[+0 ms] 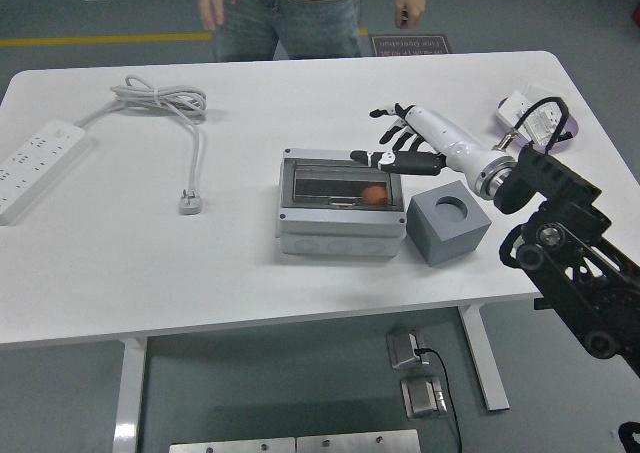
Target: Fetch the battery,place it into the box,close the lid of the box
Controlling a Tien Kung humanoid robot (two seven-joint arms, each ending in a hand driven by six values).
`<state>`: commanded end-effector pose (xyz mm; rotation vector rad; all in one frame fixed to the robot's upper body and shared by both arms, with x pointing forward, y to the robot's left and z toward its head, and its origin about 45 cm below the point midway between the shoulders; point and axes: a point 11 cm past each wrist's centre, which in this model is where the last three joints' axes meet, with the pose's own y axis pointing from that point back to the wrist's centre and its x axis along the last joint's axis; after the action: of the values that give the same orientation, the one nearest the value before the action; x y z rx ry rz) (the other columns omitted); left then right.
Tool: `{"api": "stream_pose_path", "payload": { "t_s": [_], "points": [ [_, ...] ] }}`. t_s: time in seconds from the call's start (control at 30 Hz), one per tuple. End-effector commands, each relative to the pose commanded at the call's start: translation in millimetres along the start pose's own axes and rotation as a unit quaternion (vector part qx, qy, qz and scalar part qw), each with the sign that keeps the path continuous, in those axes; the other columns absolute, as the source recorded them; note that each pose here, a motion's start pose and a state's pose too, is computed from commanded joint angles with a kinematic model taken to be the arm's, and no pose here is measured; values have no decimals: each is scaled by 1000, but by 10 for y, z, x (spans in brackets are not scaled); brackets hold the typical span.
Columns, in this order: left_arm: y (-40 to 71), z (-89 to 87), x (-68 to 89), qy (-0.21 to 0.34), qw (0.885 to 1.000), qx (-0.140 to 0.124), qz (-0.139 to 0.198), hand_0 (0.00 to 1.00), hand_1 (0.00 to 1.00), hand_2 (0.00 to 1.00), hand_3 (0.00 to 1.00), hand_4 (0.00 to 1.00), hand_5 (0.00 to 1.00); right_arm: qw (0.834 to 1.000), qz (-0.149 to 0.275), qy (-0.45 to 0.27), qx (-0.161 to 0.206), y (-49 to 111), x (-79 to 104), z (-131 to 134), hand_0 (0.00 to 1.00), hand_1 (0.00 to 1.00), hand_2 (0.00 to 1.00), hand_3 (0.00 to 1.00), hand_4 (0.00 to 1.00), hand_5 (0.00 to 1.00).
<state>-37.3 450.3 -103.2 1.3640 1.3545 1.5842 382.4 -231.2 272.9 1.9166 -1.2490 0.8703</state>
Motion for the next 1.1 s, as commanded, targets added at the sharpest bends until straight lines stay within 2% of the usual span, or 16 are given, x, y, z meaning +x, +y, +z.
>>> {"api": "stream_pose_path", "payload": {
  "t_s": [0.13,0.17,0.2,0.33,0.4,0.47,0.53,0.57,0.6,0.67,0.73,0.77,0.93,0.97,1.1],
  "points": [
    [-4,-21,-9,1,1000,2,-1,654,711,666,663,739,238,998,53,-38,5,139,228,68,477,569,620,875,998,796],
    [-4,-23,-12,1,1000,1,-1,655,712,666,662,739,239,996,69,-48,8,166,284,90,458,568,629,824,998,802],
    [-5,-26,-16,1,1000,1,-2,655,712,666,662,739,239,995,85,-57,11,194,341,116,458,568,629,824,998,802],
    [-10,-49,-36,1,1000,2,-4,655,712,666,662,739,239,982,163,-92,16,355,580,322,458,568,629,824,998,802],
    [-13,-65,-41,2,1000,4,-4,656,712,666,662,738,239,974,193,-114,18,436,649,442,419,554,629,808,998,802],
    [-15,-79,-42,2,1000,5,-4,656,712,666,662,738,239,966,215,-139,26,496,660,536,419,554,629,808,998,802],
    [-16,-88,-41,3,1000,6,-3,656,712,666,662,738,239,957,225,-177,37,532,558,628,419,554,629,808,998,802],
    [-16,-91,-41,3,1000,7,-3,659,712,666,663,739,238,953,229,-195,43,543,512,654,494,570,609,742,998,790],
    [-16,-92,-41,3,1000,7,-3,659,712,666,663,739,238,947,232,-216,51,552,454,675,494,570,609,742,998,790],
    [-17,-93,-48,3,1000,7,-4,659,712,666,663,739,238,940,215,-257,71,530,259,674,494,570,609,742,998,790],
    [-17,-88,-58,3,1000,6,-5,659,712,666,663,739,238,931,178,-301,101,485,41,602,494,570,609,742,998,790],
    [-16,-83,-62,3,1000,6,-5,661,712,666,664,739,239,927,164,-318,114,468,-29,562,617,709,707,680,899,668],
    [-12,-40,-77,4,1000,1,-6,661,712,666,664,739,239,886,86,-412,194,417,-309,284,617,709,707,680,899,668],
    [-11,-34,-77,4,1000,0,-6,659,707,664,667,739,241,877,76,-428,205,418,-329,251,737,766,810,862,906,712],
    [-9,-26,-72,4,1000,-1,-5,659,707,664,667,739,241,832,43,-499,239,444,-359,169,737,766,810,862,906,712]
  ]
}}
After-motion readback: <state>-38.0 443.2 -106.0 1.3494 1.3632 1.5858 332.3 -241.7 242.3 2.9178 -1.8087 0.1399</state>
